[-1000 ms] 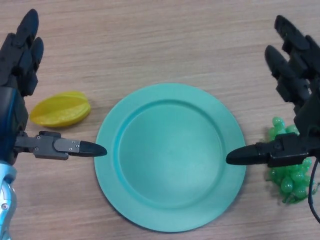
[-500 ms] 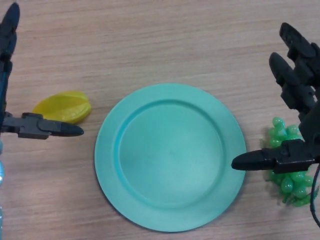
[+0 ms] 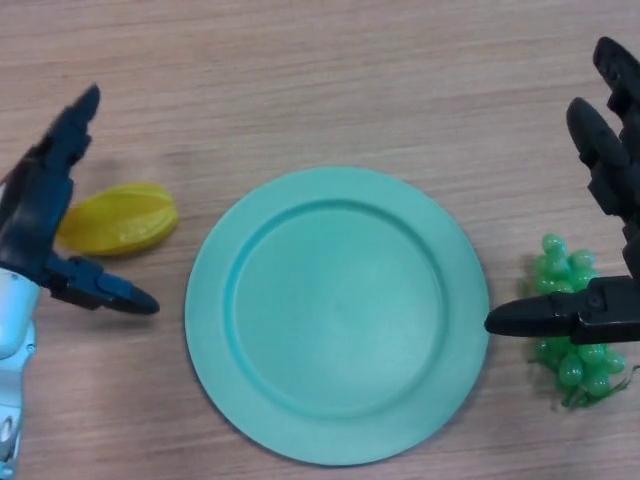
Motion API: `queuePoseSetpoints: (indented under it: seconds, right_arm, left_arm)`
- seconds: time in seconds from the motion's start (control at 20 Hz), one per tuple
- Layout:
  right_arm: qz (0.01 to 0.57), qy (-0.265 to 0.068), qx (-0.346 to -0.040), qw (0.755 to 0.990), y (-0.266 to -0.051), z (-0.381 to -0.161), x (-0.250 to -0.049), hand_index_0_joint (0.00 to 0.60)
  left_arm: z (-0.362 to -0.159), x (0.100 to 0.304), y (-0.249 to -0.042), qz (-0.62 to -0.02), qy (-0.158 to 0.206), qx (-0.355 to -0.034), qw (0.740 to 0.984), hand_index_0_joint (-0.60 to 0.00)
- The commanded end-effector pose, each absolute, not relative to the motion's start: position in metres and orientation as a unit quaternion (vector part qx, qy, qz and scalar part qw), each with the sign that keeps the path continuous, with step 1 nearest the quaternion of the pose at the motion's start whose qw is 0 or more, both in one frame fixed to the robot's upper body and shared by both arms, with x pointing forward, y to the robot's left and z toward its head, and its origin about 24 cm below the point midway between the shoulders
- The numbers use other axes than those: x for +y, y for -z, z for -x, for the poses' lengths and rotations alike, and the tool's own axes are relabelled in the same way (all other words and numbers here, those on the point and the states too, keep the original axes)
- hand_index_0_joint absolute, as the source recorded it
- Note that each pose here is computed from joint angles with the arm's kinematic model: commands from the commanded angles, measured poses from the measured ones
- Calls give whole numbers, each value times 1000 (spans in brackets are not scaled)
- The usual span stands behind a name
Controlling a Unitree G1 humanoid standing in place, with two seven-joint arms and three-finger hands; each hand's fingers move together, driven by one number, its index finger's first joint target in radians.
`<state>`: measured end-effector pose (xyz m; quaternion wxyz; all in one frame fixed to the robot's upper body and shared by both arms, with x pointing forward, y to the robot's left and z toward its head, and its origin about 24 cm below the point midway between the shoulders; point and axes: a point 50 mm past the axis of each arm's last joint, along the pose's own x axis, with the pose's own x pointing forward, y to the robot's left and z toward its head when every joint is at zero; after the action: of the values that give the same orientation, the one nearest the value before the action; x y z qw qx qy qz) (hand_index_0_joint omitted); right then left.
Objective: Pick up the yellow starfruit and place it on the plate
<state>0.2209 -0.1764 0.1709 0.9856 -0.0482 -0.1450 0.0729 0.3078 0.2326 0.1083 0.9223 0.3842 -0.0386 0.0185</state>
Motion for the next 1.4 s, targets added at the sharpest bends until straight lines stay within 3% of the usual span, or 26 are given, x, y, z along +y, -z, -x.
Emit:
queuePoseSetpoints:
  seconds: [0.05,0.15,0.2,0.35,0.4,0.45,0.65,0.8,0.85,0.9,0.95,1.0,1.05,1.15,1.3,1.4]
  right_arm:
    - [57,-66,-240,967,-201,-208,-183,0]
    - [63,-63,-240,967,-202,-208,-185,0]
    - [63,-63,-239,967,-202,-208,-185,0]
    - [62,-63,-235,968,-201,-206,-185,0]
    - [58,-64,-231,969,-201,-205,-185,0]
    - [55,-64,-231,969,-201,-204,-185,0]
    - [59,-66,-229,969,-201,-203,-183,0]
    - [61,-68,-232,968,-203,-204,-182,0]
    - [61,-69,-231,969,-203,-204,-181,0]
    - [62,-70,-230,969,-203,-204,-181,0]
    - [62,-71,-228,969,-202,-203,-181,0]
    - [63,-73,-226,969,-202,-203,-179,0]
    - [65,-74,-224,970,-201,-204,-179,0]
    - [64,-75,-225,969,-202,-204,-178,0]
    - [69,-74,-232,967,-205,-204,-178,0]
    - [69,-76,-230,968,-204,-204,-177,0]
  left_arm:
    - [-312,238,-149,-412,-53,-138,899,0]
    - [-316,235,-144,-430,-62,-133,891,0]
    - [-317,235,-142,-438,-65,-130,887,-50]
    - [-316,235,-136,-474,-60,-115,871,-400]
    - [-314,236,-132,-490,-57,-101,864,-551]
    - [-313,237,-131,-490,-56,-96,865,-600]
    - [-308,240,-135,-490,-65,-121,861,-600]
    - [-304,241,-154,-459,-102,-174,865,-600]
    - [-303,240,-156,-455,-104,-179,866,-547]
    - [-302,239,-158,-452,-102,-181,867,-400]
    - [-300,237,-161,-449,-100,-187,868,-400]
    - [-294,231,-173,-437,-91,-205,871,-550]
    - [-290,226,-182,-427,-89,-224,872,-600]
    - [-280,210,-196,-433,-83,-264,858,-600]
    - [-261,171,-205,-429,-23,-301,852,-600]
    - [-250,148,-201,-437,23,-308,845,-600]
